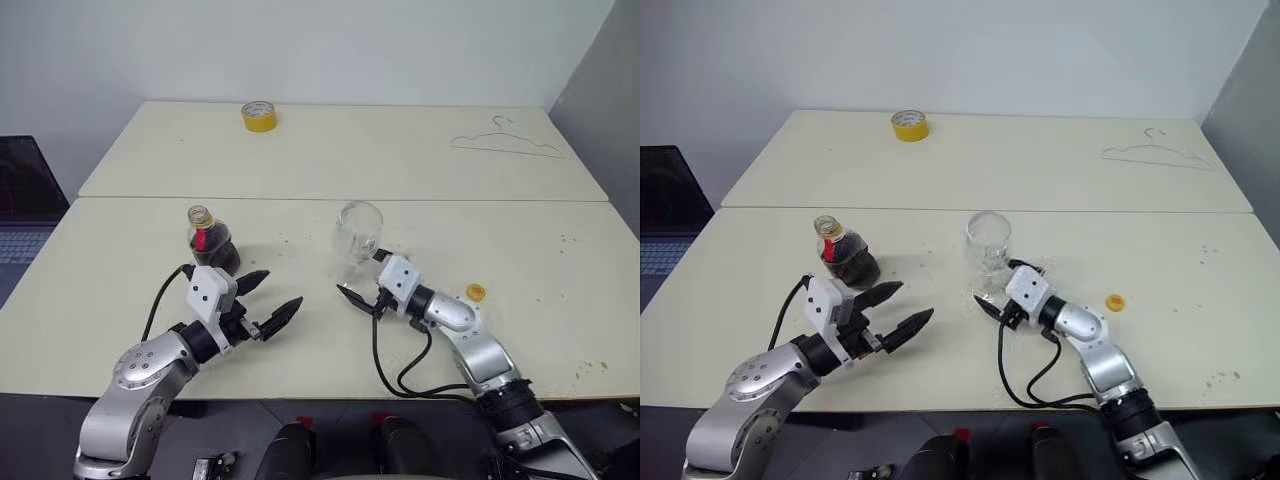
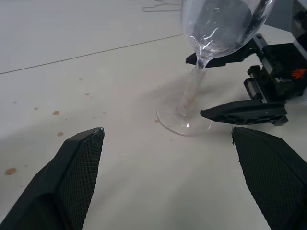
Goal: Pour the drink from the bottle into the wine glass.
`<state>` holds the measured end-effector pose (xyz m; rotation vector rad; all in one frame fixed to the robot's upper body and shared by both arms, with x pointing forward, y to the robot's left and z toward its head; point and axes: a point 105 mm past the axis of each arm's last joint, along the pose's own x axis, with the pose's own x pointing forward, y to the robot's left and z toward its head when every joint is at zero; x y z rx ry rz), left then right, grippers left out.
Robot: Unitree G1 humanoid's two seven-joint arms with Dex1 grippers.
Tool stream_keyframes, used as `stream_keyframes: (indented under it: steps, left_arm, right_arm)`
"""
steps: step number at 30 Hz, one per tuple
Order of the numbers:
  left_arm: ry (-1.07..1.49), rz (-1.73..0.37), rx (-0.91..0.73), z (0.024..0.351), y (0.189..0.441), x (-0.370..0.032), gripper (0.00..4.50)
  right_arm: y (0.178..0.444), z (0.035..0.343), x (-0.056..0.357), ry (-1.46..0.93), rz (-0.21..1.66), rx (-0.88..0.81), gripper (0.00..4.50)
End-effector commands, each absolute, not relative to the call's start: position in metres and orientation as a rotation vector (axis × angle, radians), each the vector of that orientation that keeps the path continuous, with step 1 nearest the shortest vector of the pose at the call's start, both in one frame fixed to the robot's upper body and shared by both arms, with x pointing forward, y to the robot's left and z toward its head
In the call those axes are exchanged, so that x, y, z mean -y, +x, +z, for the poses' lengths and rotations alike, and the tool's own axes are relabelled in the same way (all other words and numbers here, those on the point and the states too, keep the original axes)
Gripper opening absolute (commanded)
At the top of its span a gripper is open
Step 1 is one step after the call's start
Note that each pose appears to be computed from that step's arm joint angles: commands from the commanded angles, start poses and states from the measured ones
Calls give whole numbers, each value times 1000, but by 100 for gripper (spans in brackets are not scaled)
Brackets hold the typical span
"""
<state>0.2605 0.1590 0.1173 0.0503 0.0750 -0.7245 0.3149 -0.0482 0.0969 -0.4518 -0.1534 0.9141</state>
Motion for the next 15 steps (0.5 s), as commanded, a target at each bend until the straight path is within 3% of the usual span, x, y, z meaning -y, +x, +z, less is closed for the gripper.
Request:
stream_keyframes:
  steps: [1, 5, 15]
  left_arm:
    - [69, -719, -37, 124, 261, -158, 450]
    - [85, -685, -55, 119, 261, -163, 450]
    - [68, -456, -16, 111, 255, -193, 450]
  right_arm:
    - [302, 107, 44, -477, 949, 188, 444]
    - [289, 107, 67, -517, 955, 148, 444]
    - [249, 159, 83, -343, 1067, 96, 444]
